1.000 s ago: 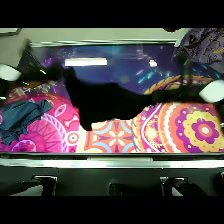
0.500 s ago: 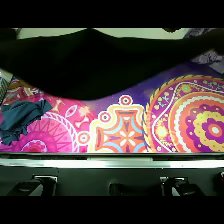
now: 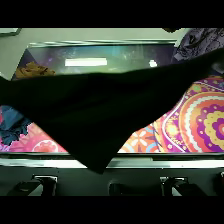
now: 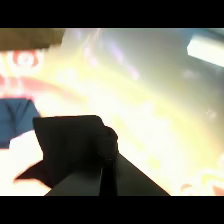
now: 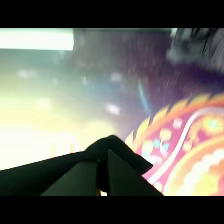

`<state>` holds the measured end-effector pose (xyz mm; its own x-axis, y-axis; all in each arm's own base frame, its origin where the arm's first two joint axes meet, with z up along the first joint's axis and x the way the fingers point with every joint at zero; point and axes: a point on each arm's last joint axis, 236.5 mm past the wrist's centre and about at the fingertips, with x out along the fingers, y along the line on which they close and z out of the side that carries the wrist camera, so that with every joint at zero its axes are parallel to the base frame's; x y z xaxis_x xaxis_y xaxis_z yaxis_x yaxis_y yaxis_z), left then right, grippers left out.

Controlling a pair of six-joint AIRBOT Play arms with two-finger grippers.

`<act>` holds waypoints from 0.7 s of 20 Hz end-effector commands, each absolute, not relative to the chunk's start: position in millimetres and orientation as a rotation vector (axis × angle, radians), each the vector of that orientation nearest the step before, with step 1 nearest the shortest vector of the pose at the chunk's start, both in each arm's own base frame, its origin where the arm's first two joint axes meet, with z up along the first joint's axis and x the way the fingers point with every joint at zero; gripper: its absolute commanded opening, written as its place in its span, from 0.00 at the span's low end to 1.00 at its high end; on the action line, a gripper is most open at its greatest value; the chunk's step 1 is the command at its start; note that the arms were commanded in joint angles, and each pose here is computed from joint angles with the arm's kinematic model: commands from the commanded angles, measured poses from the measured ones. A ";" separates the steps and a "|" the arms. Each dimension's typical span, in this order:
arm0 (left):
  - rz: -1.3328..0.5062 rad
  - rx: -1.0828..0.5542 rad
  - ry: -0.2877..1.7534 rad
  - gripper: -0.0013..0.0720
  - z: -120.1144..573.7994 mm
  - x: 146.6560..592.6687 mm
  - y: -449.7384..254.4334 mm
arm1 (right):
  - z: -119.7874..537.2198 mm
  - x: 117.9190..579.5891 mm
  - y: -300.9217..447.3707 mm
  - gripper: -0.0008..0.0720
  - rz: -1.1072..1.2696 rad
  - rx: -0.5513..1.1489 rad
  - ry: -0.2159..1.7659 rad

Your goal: Fold the clothes and pants, and hang the long-sleeved shirts on hangers.

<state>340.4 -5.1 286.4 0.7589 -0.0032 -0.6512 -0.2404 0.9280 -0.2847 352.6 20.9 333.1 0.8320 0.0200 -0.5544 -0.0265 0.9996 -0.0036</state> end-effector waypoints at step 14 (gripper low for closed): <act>0.107 -0.368 1.320 0.56 -43.5 457.1 -27.0 | -4.4 489.4 77.8 0.05 0.089 0.134 1.306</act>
